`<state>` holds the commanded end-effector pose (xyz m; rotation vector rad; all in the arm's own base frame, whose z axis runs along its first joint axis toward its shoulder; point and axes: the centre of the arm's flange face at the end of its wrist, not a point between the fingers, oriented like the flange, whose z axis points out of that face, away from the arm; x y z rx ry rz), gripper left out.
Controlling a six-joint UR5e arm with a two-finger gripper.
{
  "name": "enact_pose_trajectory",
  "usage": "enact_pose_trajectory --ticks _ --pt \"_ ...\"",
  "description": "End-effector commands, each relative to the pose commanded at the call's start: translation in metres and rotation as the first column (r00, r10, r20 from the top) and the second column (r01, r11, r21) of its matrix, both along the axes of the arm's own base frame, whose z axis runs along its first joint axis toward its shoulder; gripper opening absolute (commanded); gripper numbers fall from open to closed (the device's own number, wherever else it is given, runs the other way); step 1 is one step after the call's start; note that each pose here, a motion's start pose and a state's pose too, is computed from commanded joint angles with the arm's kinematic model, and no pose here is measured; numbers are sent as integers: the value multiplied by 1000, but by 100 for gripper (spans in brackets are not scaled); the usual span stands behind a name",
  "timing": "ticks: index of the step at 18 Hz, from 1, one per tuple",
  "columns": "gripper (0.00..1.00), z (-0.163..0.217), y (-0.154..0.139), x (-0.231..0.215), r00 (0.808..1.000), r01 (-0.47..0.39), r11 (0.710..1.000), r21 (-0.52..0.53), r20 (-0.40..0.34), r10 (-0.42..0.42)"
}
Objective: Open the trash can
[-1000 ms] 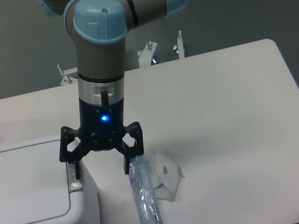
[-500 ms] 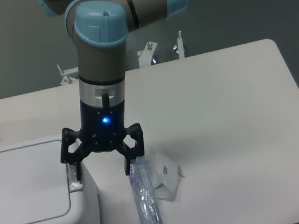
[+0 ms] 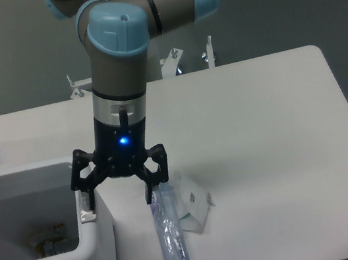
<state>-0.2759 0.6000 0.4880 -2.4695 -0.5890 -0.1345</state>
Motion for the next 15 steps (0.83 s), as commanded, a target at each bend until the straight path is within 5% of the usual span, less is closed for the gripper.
enact_pose_trajectory --ticks 3,7,11,15 --pt "100 44 -3 -15 997 -13 998 61 -75 18" --pt "100 85 -42 -67 971 -84 995 61 -218 95" --pt "100 75 -87 -97 918 -79 983 -167 -398 6" --pt "100 57 -126 -134 922 -36 945 -326 -376 -95"
